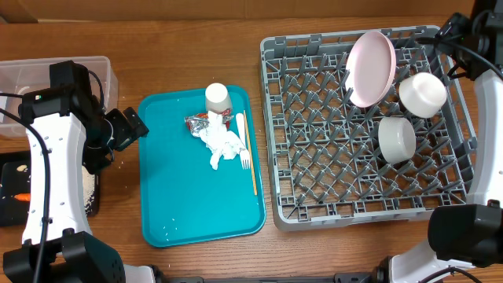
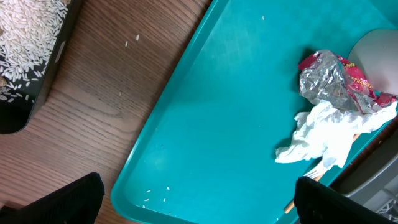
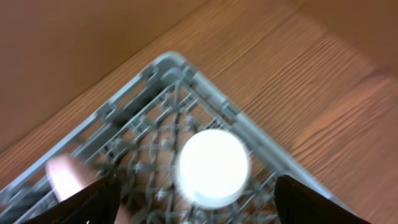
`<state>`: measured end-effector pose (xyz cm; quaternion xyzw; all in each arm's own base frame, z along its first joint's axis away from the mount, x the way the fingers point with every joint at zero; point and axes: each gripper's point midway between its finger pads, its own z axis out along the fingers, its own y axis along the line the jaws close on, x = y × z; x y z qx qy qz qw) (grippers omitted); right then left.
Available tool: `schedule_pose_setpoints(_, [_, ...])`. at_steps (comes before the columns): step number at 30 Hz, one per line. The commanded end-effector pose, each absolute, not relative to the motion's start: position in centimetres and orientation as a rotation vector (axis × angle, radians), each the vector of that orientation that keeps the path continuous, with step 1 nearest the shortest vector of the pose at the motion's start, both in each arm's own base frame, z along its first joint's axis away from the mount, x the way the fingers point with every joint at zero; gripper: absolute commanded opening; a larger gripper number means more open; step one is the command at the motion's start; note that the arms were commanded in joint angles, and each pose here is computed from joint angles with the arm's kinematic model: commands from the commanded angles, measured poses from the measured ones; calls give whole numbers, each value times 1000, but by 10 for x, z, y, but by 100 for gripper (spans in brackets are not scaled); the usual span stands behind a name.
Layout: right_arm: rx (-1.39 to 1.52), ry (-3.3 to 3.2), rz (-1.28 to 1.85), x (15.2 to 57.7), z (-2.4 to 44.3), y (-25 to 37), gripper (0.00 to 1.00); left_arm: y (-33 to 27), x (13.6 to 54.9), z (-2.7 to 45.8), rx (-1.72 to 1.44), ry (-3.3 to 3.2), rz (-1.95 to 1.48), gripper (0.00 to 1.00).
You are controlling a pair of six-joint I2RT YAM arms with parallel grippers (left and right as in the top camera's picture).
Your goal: Sort waste into correct bins and load items into the dishwasher rack
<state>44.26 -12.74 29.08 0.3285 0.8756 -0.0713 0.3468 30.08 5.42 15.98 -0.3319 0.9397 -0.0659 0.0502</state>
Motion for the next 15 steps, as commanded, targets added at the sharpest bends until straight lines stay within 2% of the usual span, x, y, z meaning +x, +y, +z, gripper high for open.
schedule_pose_setpoints(1, [758, 2301, 98, 449, 301, -87, 82, 57, 303, 168, -1015, 2827, -189, 100])
schedule_pose_setpoints(5, [606, 2284, 431, 442, 332, -37, 82, 57, 303, 168, -1015, 2827, -189, 100])
schedule_pose_setpoints(10, [288, 2254, 825, 413, 377, 40, 84, 57, 303, 168, -1015, 2827, -189, 100])
schedule_pose_setpoints(15, [11, 2344, 924, 383, 370, 107, 92, 57, 303, 168, -1015, 2827, -189, 100])
